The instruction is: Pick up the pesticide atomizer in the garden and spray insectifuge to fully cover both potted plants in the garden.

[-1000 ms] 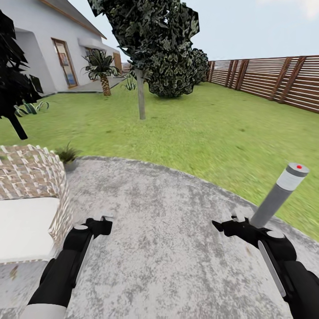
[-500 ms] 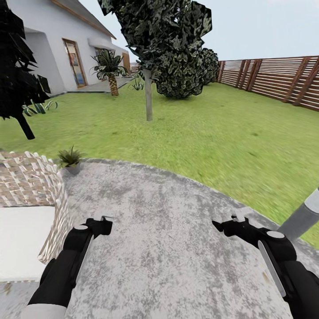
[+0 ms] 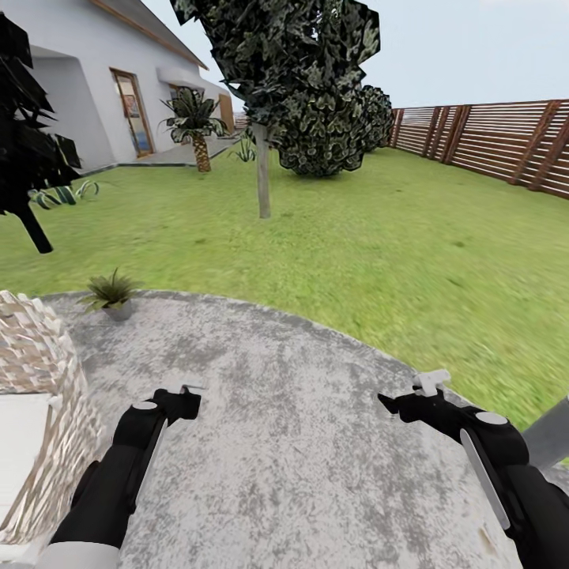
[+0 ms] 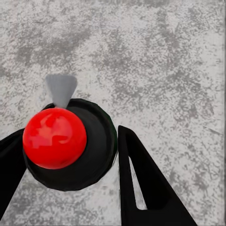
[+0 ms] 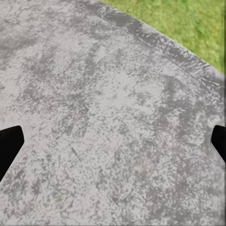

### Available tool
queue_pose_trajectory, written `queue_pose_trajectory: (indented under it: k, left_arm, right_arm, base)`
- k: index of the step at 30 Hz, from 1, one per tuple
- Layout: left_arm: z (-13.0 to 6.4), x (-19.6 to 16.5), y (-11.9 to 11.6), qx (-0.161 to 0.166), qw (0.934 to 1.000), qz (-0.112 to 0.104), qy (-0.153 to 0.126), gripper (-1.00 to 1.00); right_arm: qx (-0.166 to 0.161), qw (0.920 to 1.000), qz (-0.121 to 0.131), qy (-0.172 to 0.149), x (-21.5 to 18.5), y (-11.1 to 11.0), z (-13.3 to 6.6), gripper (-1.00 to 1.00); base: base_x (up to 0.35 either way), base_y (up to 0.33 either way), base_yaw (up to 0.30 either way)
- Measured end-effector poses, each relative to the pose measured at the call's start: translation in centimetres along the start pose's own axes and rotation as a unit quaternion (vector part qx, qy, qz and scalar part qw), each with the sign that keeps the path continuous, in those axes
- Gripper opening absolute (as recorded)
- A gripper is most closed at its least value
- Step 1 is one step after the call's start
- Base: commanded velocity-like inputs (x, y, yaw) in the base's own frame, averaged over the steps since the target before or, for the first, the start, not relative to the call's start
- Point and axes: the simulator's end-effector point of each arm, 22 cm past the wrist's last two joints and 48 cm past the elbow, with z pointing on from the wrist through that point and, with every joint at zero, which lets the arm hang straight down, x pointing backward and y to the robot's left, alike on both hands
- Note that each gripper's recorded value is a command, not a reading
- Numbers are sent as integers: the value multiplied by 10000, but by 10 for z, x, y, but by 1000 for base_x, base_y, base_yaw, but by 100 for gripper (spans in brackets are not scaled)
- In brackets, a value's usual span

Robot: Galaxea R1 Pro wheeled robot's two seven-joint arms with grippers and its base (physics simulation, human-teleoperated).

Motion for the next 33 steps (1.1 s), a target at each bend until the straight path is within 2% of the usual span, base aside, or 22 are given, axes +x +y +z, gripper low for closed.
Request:
queue_pose_trajectory:
  k: [9,26,33]
  left_arm:
    - [0,0,-1,6,10000,-2,-1,-100]
    - [0,0,-1,7,10000,-4,-2,-100]
    - [0,0,-2,13,10000,2,3,-100]
  right_arm:
    - [2,10000,33,79,4,0,0,100]
    - [6,10000,34,81,4,0,0,100]
    - [6,10000,34,85,4,0,1,100]
  base:
    - [315,-201,46]
    - [313,-195,245]
    - [55,-22,253]
